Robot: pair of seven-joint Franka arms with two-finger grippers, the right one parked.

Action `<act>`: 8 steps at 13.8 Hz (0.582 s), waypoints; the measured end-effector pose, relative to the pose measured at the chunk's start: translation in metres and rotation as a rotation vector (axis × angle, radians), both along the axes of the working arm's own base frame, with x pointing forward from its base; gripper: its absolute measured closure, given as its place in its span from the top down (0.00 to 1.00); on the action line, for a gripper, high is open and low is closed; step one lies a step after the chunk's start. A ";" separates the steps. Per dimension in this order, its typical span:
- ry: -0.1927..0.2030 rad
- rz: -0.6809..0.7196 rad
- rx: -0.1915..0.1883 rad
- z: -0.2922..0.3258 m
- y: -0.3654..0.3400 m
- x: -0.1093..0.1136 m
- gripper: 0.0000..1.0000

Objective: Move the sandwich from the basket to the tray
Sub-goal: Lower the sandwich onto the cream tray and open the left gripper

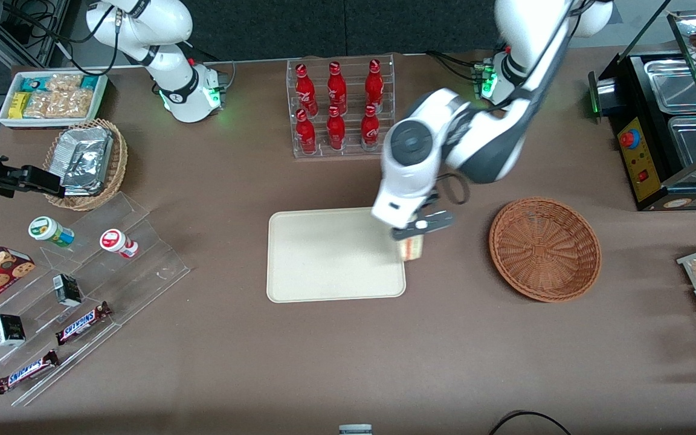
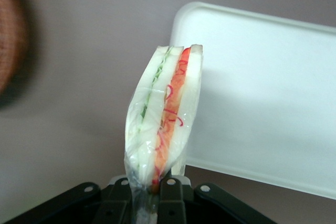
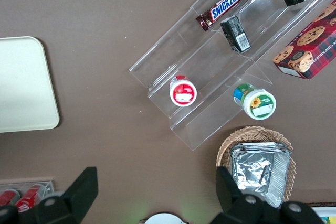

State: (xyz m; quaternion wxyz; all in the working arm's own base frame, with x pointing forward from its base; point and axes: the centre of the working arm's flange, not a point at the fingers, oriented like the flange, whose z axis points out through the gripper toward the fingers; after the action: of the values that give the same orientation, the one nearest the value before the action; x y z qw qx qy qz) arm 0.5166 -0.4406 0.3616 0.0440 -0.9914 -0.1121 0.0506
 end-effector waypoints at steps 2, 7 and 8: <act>-0.015 -0.034 -0.041 -0.032 -0.034 -0.002 0.15; -0.054 -0.112 -0.070 -0.073 -0.085 -0.018 0.15; -0.062 -0.121 -0.058 -0.080 -0.090 -0.018 0.15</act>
State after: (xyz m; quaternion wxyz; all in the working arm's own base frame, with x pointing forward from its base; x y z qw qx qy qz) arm 0.4983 -0.5304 0.2812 0.0147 -0.9983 -0.0519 0.0204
